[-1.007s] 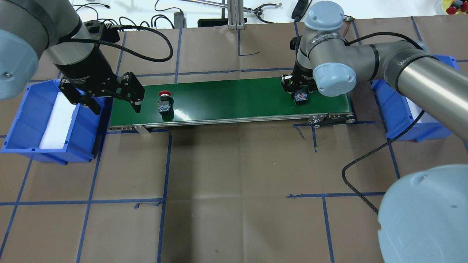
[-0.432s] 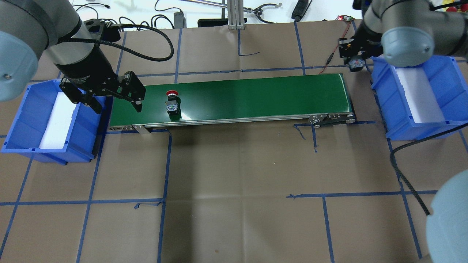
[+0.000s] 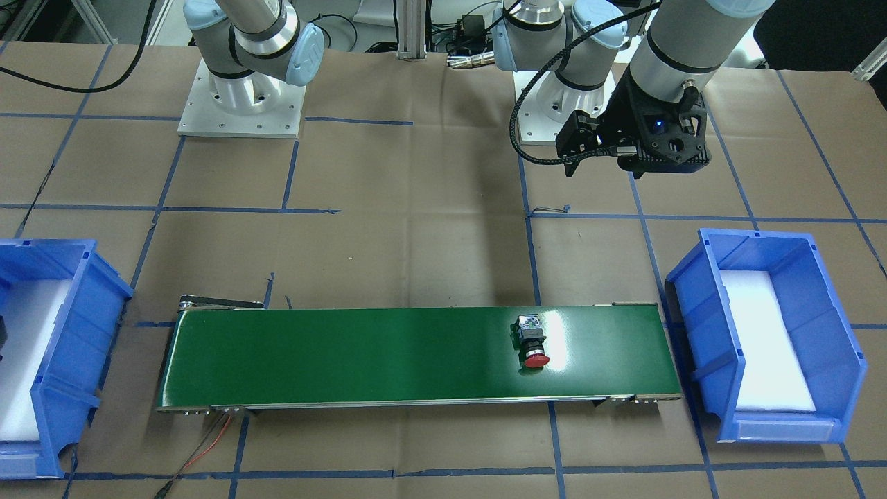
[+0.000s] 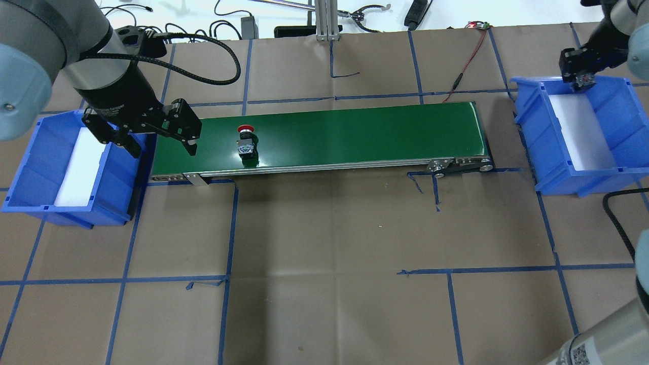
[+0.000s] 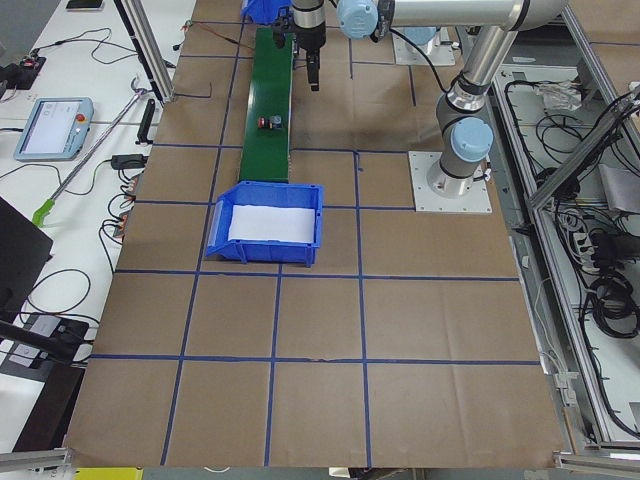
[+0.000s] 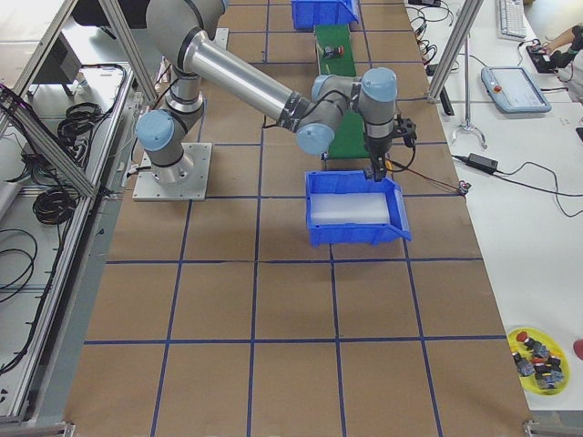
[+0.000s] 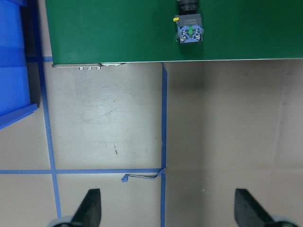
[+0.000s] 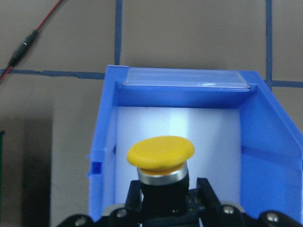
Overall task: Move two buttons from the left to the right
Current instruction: 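Lift the yellow button with the right gripper and carry it to the empty bin, then lower the yellow button into the bin and open the right gripper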
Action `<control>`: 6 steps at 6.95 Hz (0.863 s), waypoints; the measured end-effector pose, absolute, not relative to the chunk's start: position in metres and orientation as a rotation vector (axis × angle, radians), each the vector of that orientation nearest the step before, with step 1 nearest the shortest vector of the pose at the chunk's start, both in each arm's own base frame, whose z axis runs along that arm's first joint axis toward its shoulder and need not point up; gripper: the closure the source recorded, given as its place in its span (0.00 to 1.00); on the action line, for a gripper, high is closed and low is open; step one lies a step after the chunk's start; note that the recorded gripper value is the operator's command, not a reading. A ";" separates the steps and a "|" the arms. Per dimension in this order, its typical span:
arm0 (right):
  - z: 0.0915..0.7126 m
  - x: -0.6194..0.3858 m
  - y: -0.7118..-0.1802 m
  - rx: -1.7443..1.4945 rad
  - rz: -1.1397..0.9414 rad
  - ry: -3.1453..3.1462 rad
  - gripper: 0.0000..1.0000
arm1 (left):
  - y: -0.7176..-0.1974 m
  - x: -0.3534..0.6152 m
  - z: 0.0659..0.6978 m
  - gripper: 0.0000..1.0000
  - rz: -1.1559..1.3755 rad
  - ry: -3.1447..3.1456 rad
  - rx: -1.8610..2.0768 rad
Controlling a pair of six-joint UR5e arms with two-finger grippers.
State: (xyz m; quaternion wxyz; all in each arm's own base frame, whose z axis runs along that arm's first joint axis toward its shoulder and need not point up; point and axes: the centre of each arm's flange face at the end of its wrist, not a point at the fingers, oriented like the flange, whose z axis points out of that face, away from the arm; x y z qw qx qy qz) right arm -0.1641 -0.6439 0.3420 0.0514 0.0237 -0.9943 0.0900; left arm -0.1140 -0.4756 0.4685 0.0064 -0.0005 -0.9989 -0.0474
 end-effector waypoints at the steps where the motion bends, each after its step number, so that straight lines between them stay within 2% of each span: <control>1: 0.324 -0.187 -0.637 0.076 0.231 -3.036 0.97 | -0.476 -0.114 0.469 0.00 -0.147 -3.125 -0.002; 6: 0.239 -0.192 -0.590 0.033 0.047 -3.095 0.96 | -0.476 -0.114 0.470 0.00 -0.141 -3.129 -0.002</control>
